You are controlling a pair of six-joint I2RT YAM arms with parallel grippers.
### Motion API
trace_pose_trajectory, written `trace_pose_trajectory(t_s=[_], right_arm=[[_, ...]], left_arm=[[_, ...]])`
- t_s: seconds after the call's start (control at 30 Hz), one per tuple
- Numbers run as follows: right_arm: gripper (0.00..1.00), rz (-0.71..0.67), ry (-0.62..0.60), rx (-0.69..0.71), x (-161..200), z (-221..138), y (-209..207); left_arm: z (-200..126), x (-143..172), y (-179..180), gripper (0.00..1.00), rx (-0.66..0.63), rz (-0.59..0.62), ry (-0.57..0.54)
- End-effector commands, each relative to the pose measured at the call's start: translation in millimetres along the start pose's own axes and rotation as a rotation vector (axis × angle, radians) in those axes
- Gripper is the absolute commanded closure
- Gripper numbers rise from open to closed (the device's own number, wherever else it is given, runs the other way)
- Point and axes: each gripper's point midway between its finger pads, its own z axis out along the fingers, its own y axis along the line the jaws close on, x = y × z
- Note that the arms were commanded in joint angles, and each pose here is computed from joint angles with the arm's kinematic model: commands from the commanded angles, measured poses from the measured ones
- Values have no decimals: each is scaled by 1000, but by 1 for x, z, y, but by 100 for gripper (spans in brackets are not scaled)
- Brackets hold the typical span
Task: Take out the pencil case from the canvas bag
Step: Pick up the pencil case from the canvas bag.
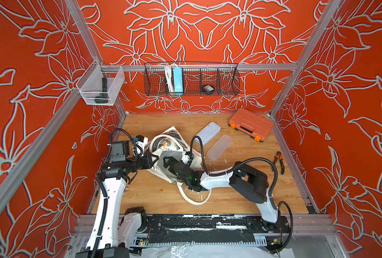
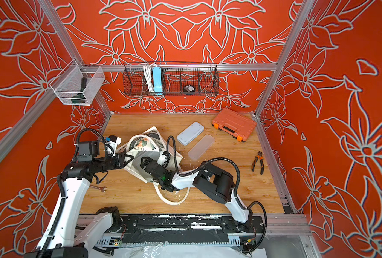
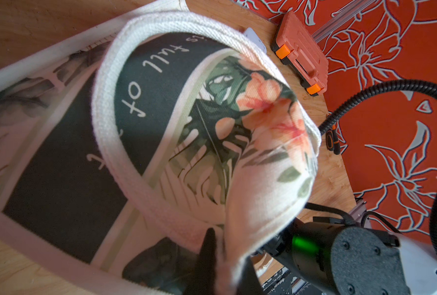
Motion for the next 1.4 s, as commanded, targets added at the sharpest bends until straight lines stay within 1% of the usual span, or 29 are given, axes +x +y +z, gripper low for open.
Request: trace_pose_trajectory(t_s=[0.0,0.1,0.17,0.33,0.4,0.53,0.63,0.7,0.8,1.07,1.37], right_arm=[[3,86,-15,54,-5,13,-20],[6,136,-7,48,-6,21,-26],[9,144,2,51,-7,25,-27],[10,60,37,156,-9,27,-34],[12,43,42,159,-11,28,-36],[16,56,62,133,-11,33,-40],[26,78,93,94,-7,39,-42],[30,54,105,79,-6,39,-39],[30,-5,104,95,-9,33,-37],[31,-141,113,28,-16,8,-10],[31,-225,130,-8,-17,-13,3]], left_arm=[[-9,-9,-20,100,79,30,-42],[-9,-9,-20,100,79,31,-43],[-10,-9,-21,100,79,33,-46],[-10,-9,-21,100,81,37,-48],[-10,-8,-21,100,83,35,-46],[-10,-9,-21,100,82,36,-47],[-10,-9,-20,100,77,33,-46],[-10,-8,-19,100,69,33,-47],[-10,-9,-18,100,61,36,-50],[-9,-8,-15,100,47,35,-50],[-9,-7,-12,100,36,34,-51]])
